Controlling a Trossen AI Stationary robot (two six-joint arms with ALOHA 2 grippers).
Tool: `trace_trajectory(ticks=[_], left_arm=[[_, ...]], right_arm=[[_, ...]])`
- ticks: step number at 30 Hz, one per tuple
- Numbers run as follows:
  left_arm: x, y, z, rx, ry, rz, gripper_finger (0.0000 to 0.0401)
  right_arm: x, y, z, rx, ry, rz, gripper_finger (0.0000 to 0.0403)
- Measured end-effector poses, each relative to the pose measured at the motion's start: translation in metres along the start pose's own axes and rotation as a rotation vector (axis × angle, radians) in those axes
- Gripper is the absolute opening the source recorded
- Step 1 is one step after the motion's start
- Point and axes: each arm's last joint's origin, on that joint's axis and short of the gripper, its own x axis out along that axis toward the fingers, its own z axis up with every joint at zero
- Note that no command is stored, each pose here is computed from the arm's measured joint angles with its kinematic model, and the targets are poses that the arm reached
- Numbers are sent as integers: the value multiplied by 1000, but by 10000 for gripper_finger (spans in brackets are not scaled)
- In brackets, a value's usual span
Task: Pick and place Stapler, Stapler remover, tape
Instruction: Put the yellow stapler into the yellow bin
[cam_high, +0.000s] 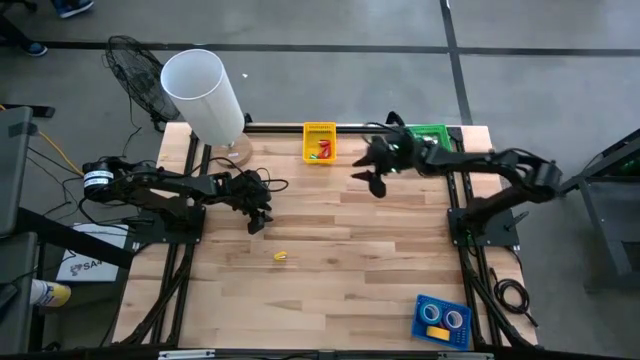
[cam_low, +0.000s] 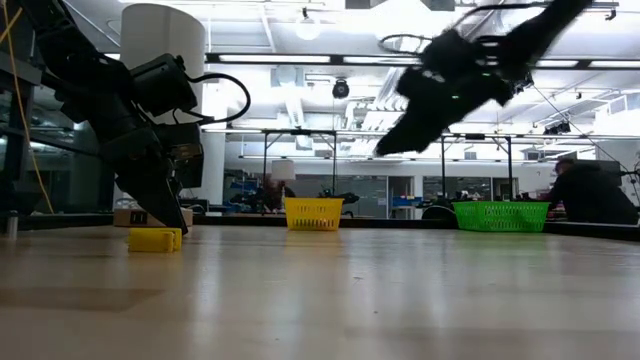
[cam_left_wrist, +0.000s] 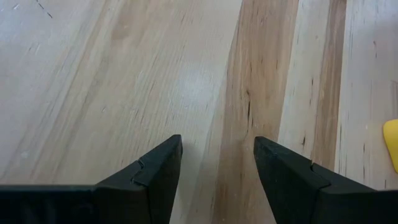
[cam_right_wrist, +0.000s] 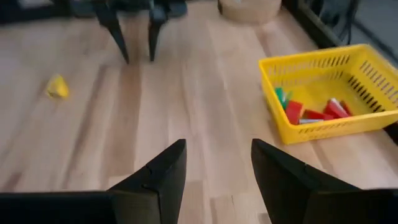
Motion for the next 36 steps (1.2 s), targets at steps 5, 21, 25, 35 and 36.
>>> trace_trajectory(ticks=[5, 21, 25, 35, 36], left_arm=[[0, 0, 0, 0, -3, 0, 202], [0, 0, 1, -7, -7, 5, 202], [0, 0, 1, -7, -7, 7, 202], [0, 0, 1, -7, -8, 11, 202], [0, 0, 1, -7, -8, 11, 202]], right_arm=[[-27, 24, -26, 40, -149, 2, 170], [-96, 81, -72, 70, -582, -3, 172], [-103, 86, -74, 61, -604, -1, 170], [-107, 100, -76, 93, -602, -5, 170], [-107, 103, -76, 92, -603, -14, 170]])
